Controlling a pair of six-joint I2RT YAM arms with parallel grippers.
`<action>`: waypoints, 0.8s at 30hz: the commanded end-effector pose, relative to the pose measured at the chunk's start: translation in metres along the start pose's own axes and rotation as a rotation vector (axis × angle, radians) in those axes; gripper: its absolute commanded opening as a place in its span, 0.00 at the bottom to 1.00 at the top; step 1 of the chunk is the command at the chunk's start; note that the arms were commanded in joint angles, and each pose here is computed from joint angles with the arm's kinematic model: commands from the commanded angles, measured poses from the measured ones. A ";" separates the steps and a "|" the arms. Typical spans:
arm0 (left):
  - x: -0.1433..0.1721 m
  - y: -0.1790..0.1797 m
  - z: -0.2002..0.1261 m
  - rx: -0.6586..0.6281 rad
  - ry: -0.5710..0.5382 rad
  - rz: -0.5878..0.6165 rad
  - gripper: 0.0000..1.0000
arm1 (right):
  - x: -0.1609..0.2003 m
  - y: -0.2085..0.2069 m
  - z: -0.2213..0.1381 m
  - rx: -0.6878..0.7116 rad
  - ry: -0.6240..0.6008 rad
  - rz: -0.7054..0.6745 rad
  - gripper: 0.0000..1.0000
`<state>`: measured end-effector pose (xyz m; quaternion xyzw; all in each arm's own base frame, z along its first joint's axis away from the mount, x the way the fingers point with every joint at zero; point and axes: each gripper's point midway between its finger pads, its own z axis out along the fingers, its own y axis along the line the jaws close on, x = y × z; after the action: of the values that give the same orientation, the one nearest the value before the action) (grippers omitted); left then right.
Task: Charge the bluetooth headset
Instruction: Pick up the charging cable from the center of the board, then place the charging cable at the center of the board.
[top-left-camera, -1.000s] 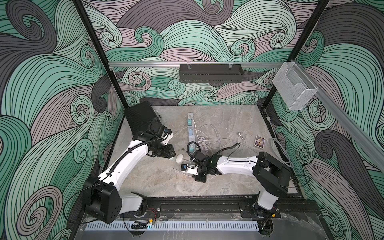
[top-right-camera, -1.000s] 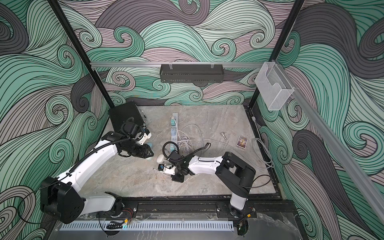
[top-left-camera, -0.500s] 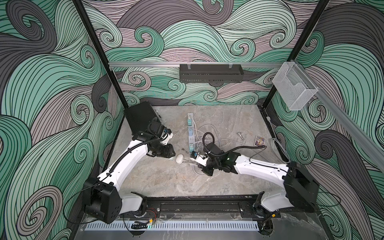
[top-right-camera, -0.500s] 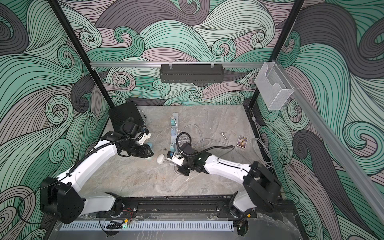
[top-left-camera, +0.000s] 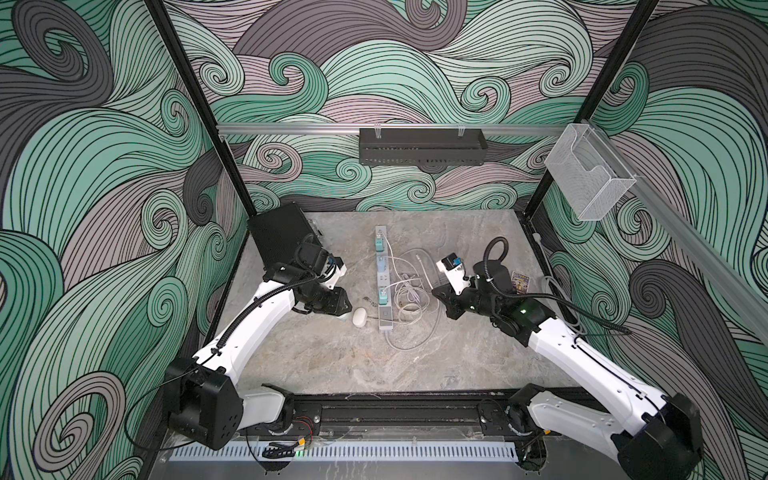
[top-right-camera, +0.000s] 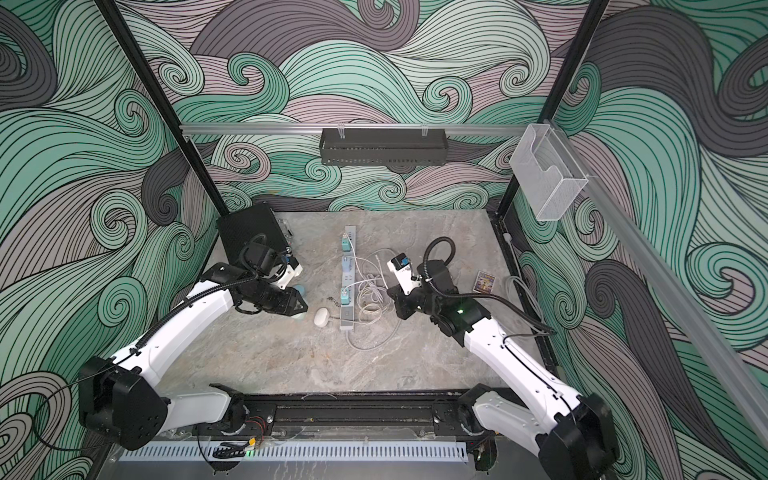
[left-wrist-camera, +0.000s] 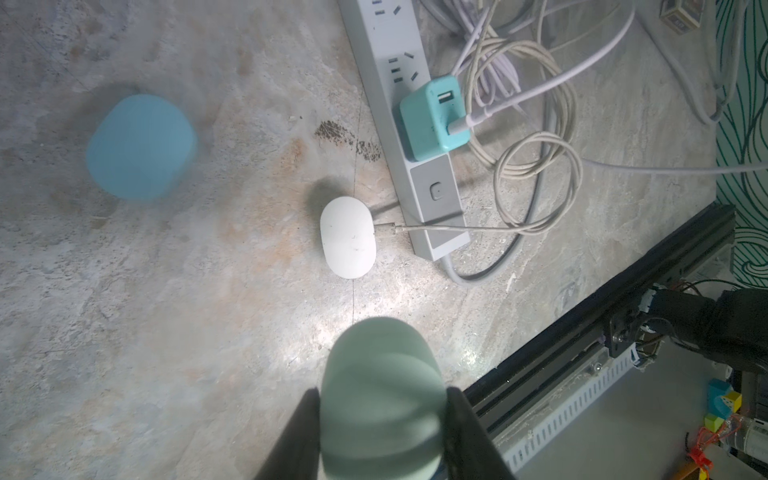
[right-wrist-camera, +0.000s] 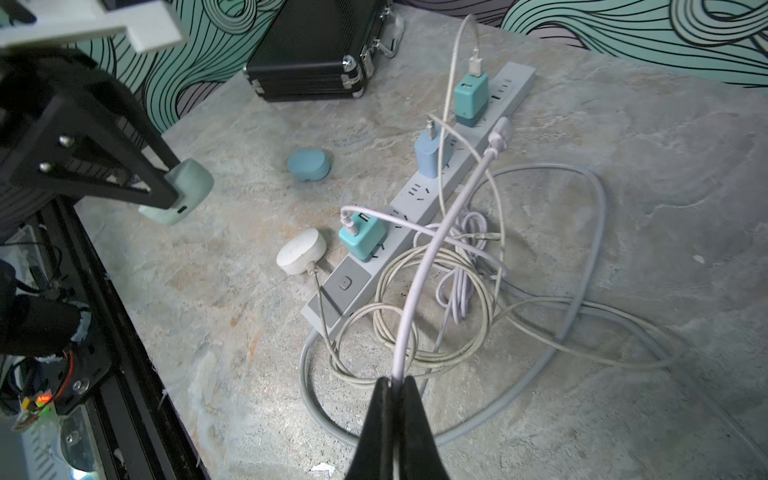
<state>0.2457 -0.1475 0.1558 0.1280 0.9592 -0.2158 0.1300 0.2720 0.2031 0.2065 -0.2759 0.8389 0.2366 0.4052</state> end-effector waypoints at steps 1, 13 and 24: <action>-0.013 -0.009 -0.008 0.035 -0.032 0.000 0.24 | -0.026 -0.010 -0.023 -0.007 -0.076 0.073 0.00; -0.015 -0.012 -0.003 0.063 -0.030 -0.015 0.24 | -0.018 -0.020 -0.046 -0.018 -0.058 0.050 0.00; -0.018 -0.014 0.005 0.092 -0.028 -0.006 0.24 | 0.064 0.013 0.001 -0.066 0.185 0.078 0.00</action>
<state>0.2527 -0.1608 0.1572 0.1258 0.9510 -0.2502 0.1314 0.2301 0.1986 0.1720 -0.2960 0.8558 0.2730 0.3248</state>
